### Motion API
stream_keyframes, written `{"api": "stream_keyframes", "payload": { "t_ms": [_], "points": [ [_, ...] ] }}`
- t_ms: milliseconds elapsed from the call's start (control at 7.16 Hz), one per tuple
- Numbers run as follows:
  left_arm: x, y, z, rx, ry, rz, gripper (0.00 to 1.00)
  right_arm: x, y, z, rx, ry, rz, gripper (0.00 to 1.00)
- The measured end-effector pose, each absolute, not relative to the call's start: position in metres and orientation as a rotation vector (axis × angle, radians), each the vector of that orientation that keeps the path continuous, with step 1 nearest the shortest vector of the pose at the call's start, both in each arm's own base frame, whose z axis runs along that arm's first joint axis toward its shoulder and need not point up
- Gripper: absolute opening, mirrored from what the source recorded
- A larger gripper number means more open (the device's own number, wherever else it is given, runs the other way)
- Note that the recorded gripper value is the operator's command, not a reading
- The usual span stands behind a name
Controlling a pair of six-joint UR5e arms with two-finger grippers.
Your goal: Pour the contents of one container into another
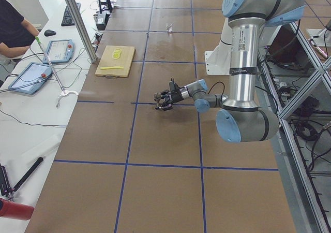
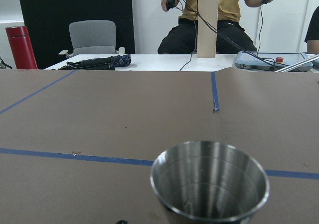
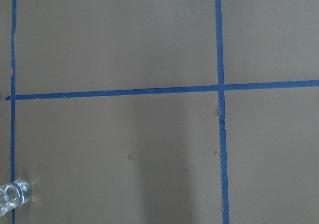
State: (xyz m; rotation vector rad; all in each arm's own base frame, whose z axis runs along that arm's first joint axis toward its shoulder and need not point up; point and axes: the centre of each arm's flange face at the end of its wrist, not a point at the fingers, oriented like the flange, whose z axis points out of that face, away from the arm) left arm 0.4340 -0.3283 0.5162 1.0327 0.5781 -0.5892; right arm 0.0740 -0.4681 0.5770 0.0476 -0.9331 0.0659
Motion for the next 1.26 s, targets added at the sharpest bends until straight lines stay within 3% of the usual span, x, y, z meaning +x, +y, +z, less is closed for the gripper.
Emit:
{"api": "stream_keyframes", "payload": {
  "t_ms": [1256],
  "points": [
    [0.4369, -0.3284, 0.5172, 1.038, 0.575, -0.589, 0.50, 0.0738, -0.4677, 0.5790, 0.043, -0.936, 0.068, 1.00]
  ]
}}
